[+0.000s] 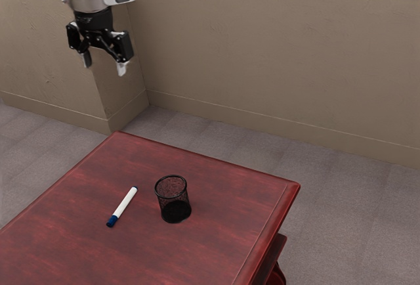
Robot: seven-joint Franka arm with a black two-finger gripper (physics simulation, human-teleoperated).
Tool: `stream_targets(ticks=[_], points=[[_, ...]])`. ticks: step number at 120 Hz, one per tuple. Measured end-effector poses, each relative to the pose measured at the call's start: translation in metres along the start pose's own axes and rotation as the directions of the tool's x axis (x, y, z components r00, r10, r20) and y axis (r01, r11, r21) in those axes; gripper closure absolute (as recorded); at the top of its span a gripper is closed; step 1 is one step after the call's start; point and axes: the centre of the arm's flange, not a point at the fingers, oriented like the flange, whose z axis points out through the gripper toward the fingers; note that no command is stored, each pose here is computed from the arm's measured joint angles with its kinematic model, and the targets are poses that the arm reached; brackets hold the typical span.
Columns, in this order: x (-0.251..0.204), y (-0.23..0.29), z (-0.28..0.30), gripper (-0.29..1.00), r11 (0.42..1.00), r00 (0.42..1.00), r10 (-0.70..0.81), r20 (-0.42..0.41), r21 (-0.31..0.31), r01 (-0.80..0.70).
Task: Put the marker into the pen holder.
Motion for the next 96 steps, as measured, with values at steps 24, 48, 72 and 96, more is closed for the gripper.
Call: stream_targets(ticks=[24,48,72,96], points=[[0.011,-0.008,0.041,0.00,0.999,0.998,-0.035,0.057,0.032,0.034],[0.012,-0.033,0.177,0.00,0.994,0.972,-0.101,0.211,0.050,0.092],[0.008,-0.021,0.263,0.00,0.991,0.957,-0.133,0.258,0.014,0.134],[0.005,-0.009,0.327,0.00,0.985,0.950,-0.159,0.269,-0.027,0.173]])
